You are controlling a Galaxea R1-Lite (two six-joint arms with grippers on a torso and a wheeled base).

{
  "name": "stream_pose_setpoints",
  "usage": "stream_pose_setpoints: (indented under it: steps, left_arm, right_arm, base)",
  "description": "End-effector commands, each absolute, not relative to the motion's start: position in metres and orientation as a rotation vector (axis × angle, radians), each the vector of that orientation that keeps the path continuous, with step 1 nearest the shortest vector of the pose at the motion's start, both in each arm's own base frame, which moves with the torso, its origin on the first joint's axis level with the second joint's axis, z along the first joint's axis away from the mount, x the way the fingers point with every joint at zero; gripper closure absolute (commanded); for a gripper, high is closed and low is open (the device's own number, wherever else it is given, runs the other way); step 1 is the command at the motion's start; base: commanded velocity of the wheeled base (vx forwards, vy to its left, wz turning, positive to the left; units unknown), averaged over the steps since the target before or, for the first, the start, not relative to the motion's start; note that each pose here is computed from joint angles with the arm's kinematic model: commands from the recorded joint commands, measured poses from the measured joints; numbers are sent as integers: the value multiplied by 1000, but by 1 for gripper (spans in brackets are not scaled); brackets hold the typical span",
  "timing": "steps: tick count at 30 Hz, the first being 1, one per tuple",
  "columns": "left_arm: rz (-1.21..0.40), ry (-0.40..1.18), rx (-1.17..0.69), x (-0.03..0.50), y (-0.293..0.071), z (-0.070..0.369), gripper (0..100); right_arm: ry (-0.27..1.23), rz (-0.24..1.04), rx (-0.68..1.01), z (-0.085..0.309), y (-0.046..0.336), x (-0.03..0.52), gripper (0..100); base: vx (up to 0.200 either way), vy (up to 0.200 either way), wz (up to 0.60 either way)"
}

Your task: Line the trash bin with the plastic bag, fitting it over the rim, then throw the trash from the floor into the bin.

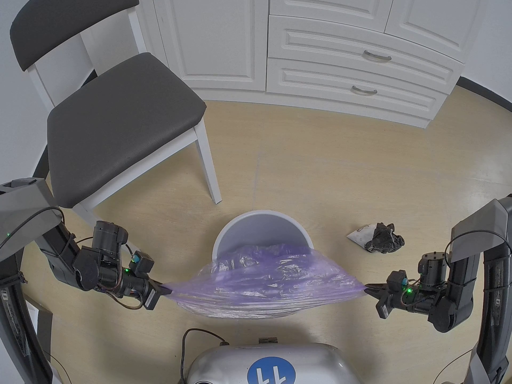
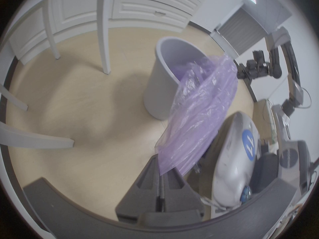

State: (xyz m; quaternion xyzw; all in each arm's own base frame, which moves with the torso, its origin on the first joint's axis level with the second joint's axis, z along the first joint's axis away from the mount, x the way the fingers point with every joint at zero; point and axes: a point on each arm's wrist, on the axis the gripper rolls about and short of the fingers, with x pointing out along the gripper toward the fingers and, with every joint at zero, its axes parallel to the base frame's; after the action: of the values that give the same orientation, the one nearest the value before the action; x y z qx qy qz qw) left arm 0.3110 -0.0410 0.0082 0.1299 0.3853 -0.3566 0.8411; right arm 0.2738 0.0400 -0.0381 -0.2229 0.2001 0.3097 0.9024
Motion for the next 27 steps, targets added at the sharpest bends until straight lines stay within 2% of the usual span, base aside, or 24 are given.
stream_pose_setpoints:
  steps: [1,10,18,27]
  left_arm:
    - [-697,737,193,323,-47,8,100]
    - [-636,572,45,332,-62,19,100]
    - [-600,603,47,338,-62,3,100]
    - [-568,618,36,347,-54,-7,100]
  right_arm:
    - [339,596,-377,-31,43,297,100]
    - [300,563,-197,-20,61,315,100]
    - [302,541,-162,-22,60,321,100]
    - [316,452,-163,-35,46,333,100]
  base:
    - [0,0,0]
    - [0,0,0]
    - [0,0,0]
    - [0,0,0]
